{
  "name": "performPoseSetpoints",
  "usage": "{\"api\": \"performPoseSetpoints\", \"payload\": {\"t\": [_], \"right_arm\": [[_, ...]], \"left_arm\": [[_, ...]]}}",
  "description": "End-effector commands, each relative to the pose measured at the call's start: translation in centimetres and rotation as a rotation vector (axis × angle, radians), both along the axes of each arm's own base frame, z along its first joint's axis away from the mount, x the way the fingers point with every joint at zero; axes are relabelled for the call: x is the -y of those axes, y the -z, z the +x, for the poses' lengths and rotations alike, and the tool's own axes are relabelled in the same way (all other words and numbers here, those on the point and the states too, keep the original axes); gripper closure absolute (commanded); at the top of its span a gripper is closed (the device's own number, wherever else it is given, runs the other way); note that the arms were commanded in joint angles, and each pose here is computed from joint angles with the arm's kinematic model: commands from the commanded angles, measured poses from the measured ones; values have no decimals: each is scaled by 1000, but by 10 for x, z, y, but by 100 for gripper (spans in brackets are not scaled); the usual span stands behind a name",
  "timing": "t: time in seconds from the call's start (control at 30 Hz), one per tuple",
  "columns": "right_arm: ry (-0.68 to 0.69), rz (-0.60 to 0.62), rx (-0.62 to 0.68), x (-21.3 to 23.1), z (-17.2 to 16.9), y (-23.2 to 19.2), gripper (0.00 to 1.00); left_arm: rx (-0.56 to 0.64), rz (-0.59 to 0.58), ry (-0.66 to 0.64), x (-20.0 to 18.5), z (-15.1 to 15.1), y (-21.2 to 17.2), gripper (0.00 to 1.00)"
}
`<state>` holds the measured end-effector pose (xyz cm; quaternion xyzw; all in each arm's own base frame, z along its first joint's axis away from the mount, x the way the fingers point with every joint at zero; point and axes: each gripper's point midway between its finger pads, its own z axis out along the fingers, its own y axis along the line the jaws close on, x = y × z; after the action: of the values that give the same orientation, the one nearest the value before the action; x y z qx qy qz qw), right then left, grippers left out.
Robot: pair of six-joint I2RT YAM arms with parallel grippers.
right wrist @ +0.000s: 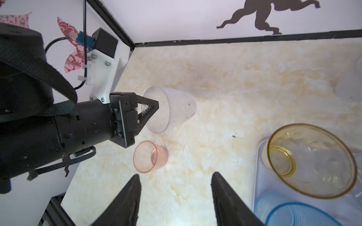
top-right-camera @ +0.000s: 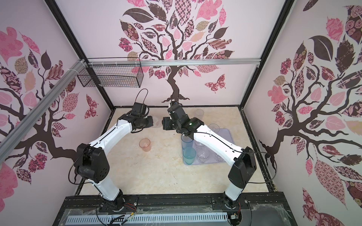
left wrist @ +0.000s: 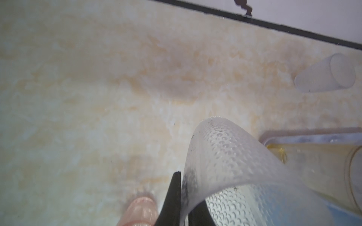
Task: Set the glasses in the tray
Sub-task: 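Lift the frosted glass with the left gripper and carry it toward the right gripper, then close the right gripper on the frosted glass while the left gripper holds it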
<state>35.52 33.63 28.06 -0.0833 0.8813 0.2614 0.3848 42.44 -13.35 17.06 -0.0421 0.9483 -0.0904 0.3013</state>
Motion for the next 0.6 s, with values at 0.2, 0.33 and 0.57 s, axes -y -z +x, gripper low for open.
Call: {"api": "performPoseSetpoints", "payload": {"t": [0.2,0.33,0.57], "right_arm": [[21,-66,-89,29,-43,34,40],[30,-96,-137,37,-52,57,40],[-1,-153,-205,27,-68,92,41]], "left_arm": [[-96,16,57,20,-94,39,100],[-89,46,91,29,-104,46,100],[-142,66,123,36,-109,69,100]]}}
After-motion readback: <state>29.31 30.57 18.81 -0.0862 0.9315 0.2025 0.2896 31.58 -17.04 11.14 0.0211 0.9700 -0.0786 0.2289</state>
